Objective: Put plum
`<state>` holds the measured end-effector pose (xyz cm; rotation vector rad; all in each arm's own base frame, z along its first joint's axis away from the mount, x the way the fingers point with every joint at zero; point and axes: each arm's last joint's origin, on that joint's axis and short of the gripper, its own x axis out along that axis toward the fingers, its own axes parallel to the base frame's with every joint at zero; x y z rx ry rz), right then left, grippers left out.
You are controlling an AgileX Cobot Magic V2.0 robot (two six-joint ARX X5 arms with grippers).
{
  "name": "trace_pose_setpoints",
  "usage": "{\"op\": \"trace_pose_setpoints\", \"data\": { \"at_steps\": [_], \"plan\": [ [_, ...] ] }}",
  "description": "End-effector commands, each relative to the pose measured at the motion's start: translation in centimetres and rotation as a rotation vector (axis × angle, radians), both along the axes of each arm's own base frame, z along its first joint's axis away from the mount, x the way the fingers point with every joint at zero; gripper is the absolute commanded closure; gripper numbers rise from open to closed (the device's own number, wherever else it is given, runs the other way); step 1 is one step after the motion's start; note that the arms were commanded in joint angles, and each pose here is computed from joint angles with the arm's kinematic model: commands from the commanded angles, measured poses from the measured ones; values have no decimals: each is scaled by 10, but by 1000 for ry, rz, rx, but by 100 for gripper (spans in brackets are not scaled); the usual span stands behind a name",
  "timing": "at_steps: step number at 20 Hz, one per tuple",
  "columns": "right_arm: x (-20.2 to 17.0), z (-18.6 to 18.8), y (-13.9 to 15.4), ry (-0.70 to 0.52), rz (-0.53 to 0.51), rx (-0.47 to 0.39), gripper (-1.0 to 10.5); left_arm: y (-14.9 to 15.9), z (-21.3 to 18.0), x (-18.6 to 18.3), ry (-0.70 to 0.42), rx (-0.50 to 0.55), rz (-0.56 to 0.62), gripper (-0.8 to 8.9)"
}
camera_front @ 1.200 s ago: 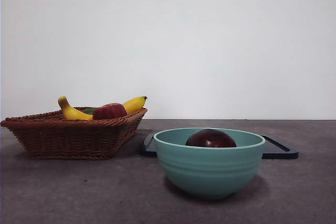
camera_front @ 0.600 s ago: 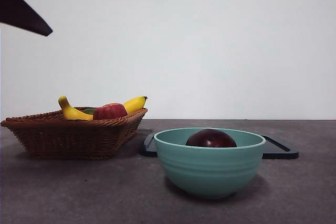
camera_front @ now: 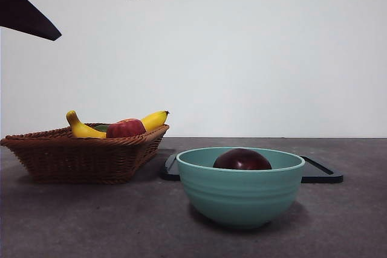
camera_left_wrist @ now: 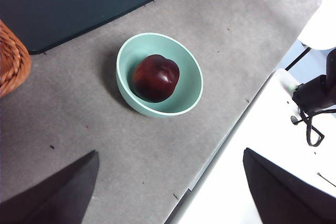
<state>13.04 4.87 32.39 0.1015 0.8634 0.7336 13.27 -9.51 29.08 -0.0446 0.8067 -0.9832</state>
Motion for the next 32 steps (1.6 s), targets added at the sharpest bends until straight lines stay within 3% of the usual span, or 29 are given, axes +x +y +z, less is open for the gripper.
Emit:
{"op": "trace_pose_setpoints", "data": {
  "at_steps": [1, 4, 12, 16, 22, 25, 32],
  "plan": [
    [11, -16, 9, 75, 13, 2, 574, -2, 3, 1, -5, -13, -3, 378],
    [30, -44, 26, 124, 23, 12, 575, -2, 3, 1, -9, -16, -3, 378],
    [71, -107, 71, 173, 32, -154, 634, -2, 3, 1, -11, -16, -3, 378],
    [83, -125, 86, 163, 23, -197, 727, -2, 3, 1, -11, -16, -3, 378],
    [90, -145, 97, 189, 35, -230, 818, -2, 3, 1, -14, -15, -5, 378],
    [91, -144, 99, 172, 37, -218, 941, -2, 3, 1, -14, -15, -5, 378],
    [98, -124, 103, 130, 15, -171, 941, -2, 3, 1, -21, -14, -9, 378]
  ]
}}
